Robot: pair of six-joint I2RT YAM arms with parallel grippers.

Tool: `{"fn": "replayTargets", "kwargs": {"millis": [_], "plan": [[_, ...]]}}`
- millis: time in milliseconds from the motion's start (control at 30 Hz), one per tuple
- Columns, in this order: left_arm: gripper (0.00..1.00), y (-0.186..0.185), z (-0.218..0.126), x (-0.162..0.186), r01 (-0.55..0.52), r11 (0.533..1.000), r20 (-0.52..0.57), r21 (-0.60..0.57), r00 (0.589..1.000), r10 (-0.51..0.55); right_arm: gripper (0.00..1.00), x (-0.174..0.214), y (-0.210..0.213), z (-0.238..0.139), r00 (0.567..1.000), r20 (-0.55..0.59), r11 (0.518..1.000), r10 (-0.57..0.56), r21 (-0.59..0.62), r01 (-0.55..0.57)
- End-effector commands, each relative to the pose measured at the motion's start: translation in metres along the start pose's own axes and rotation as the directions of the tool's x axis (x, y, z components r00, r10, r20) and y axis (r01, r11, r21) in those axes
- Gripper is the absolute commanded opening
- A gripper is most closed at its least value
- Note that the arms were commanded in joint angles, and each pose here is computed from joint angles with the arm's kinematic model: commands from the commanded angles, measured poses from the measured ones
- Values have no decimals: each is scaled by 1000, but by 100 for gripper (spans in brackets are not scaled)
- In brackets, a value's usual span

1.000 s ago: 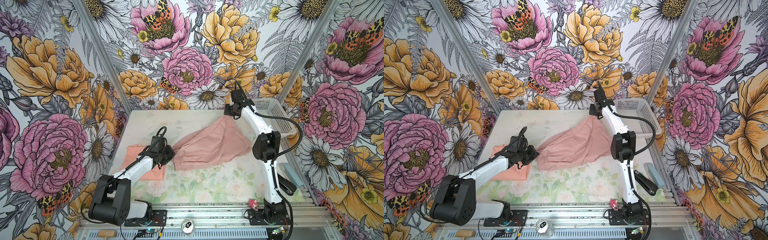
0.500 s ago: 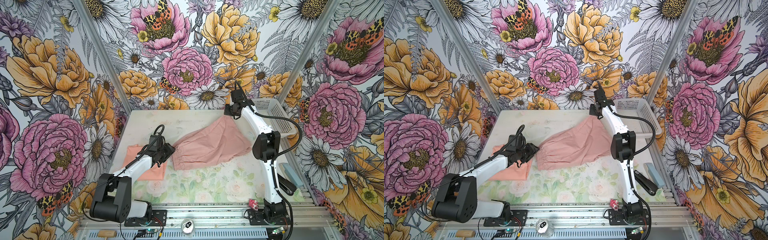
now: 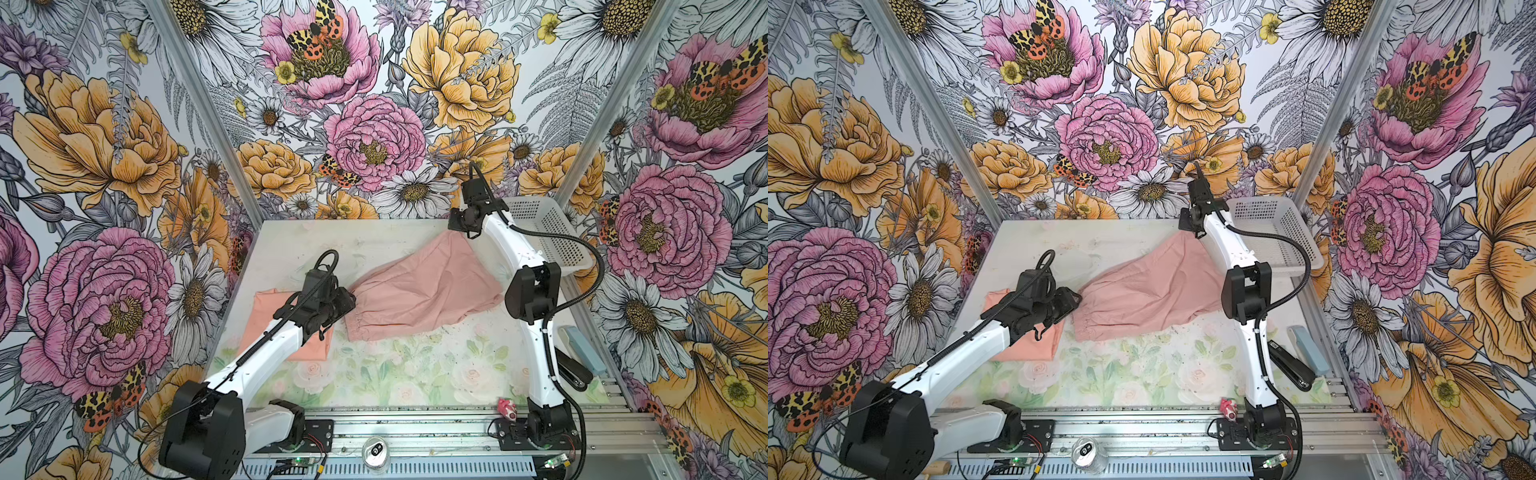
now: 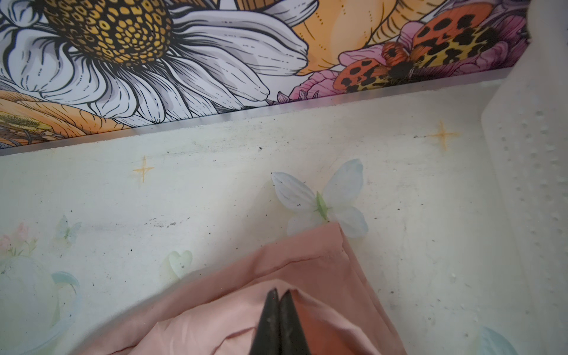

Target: Fold and stack the mixed laundry pile

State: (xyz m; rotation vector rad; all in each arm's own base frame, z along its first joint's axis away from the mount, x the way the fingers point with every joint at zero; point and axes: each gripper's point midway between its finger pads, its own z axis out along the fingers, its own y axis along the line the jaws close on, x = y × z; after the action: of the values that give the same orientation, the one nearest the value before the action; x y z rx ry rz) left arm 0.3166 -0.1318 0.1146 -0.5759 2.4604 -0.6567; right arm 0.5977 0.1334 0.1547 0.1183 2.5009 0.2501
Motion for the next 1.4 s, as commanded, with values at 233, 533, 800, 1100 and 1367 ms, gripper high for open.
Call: {"fn": "replayTargets", "kwargs": {"millis": [233, 533, 800, 1100, 1367], "plan": [[46, -23, 34, -36, -82, 997, 7, 14, 997, 82, 0, -1, 0, 18, 1000, 8, 1000, -20, -6, 20], [37, 11, 59, -49, -48, 991, 47, -124, 997, 55, 0, 2, -2, 22, 1000, 1, 1000, -29, 1, 29], [36, 19, 81, -50, -67, 984, 41, -166, 996, 75, 0, 5, -10, 29, 1000, -10, 1000, -24, 16, 24], [36, 26, 92, -43, -73, 979, 11, -191, 997, 77, 35, 4, -26, 30, 1000, -11, 999, -11, 52, 12], [37, 24, 92, -44, -81, 979, 6, -190, 996, 83, 55, 0, -38, -20, 999, 20, 992, -32, 121, 29]]}}
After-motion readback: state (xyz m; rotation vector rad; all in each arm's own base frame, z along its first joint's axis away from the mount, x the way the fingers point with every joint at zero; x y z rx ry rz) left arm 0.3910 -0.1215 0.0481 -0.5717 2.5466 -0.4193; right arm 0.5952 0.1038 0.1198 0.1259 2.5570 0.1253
